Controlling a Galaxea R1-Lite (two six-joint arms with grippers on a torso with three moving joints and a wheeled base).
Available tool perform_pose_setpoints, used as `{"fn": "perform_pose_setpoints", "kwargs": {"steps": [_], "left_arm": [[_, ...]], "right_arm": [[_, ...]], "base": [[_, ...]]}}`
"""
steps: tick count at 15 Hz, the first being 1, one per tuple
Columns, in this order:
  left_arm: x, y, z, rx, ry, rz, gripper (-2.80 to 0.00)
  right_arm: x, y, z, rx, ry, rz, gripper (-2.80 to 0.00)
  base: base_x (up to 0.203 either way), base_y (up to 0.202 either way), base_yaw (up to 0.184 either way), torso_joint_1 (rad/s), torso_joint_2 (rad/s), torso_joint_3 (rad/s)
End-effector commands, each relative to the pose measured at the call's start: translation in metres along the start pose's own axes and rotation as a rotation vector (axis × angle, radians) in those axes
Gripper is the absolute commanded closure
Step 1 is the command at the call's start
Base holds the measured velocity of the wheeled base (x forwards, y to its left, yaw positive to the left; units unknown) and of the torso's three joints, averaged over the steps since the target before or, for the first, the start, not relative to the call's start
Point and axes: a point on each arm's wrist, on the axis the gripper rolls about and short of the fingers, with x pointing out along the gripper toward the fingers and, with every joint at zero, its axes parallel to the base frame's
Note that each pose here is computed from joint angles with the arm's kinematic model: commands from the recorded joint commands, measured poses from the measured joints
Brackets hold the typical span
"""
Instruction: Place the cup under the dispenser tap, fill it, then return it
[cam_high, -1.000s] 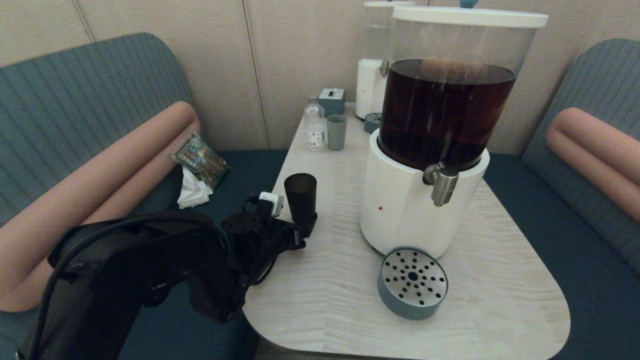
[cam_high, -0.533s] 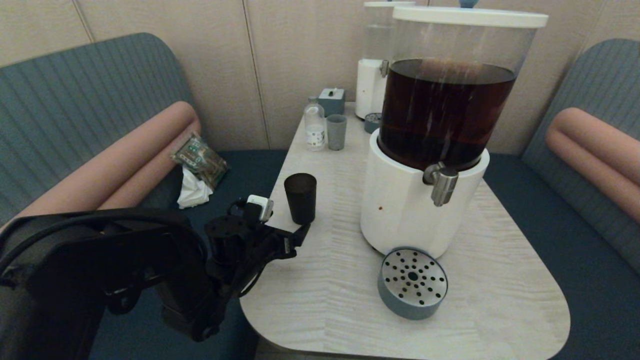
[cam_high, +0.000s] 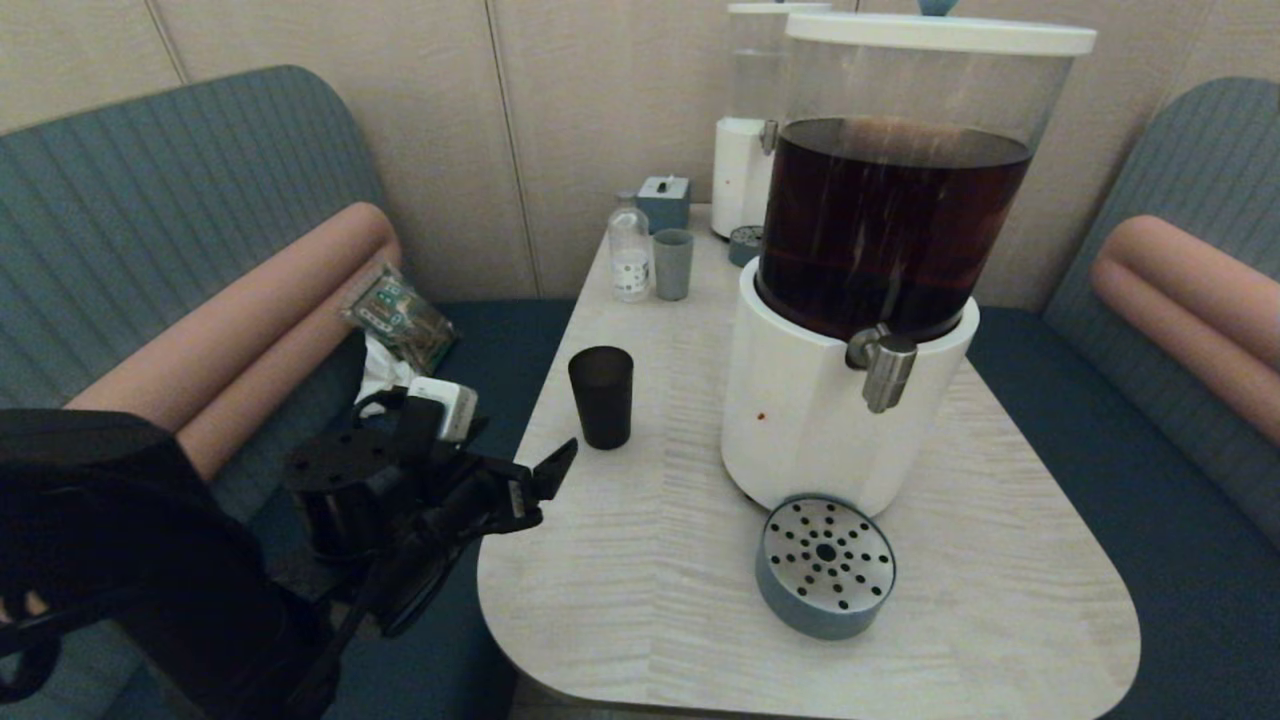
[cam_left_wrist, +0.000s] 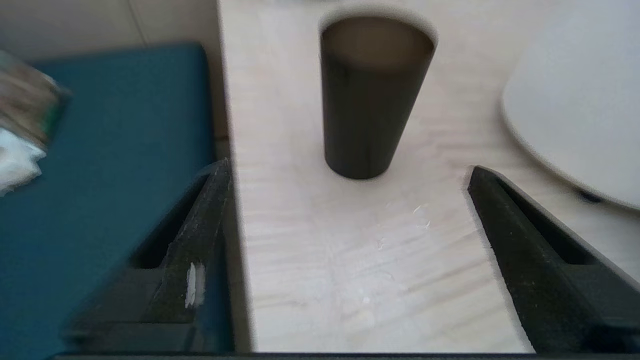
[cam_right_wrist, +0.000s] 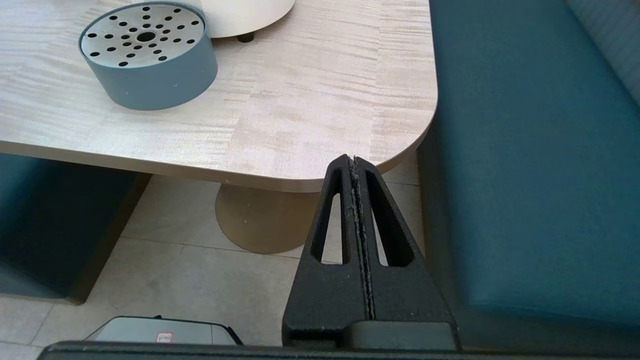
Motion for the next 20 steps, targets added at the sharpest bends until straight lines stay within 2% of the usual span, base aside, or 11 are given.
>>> {"fn": "perform_pose_setpoints", "kwargs": {"steps": [1, 5, 7, 10, 12, 17, 20], "left_arm": [[-0.033, 0.003, 0.035, -0.009, -0.105, 0.007, 0.00], [-0.072, 0.006, 0.064, -0.019, -0.210, 0.024, 0.00], [-0.085, 0.009, 0.073, -0.024, -0.250, 0.103, 0.00], [-0.104, 0.012, 0.079, -0.035, -0.282, 0.159, 0.00], [-0.126, 0.015, 0.088, -0.051, -0.335, 0.213, 0.00], [-0.220, 0.025, 0.106, -0.085, -0.476, 0.306, 0.00], [-0.284, 0.029, 0.093, -0.076, -0.483, 0.377, 0.00]], "right_arm": [[0.000, 0.000, 0.000, 0.000, 0.001, 0.000, 0.00], [0.000, 0.000, 0.000, 0.001, 0.002, 0.000, 0.00], [0.000, 0.000, 0.000, 0.000, 0.002, 0.002, 0.00], [0.000, 0.000, 0.000, 0.000, 0.002, 0.000, 0.00], [0.000, 0.000, 0.000, 0.000, 0.002, 0.000, 0.00], [0.000, 0.000, 0.000, 0.000, 0.002, 0.000, 0.00], [0.000, 0.000, 0.000, 0.000, 0.002, 0.000, 0.00]], "base": [[0.000, 0.000, 0.000, 0.000, 0.00, 0.000], [0.000, 0.000, 0.000, 0.000, 0.00, 0.000], [0.000, 0.000, 0.000, 0.000, 0.00, 0.000], [0.000, 0.000, 0.000, 0.000, 0.00, 0.000], [0.000, 0.000, 0.000, 0.000, 0.00, 0.000], [0.000, 0.000, 0.000, 0.000, 0.00, 0.000], [0.000, 0.000, 0.000, 0.000, 0.00, 0.000]]}}
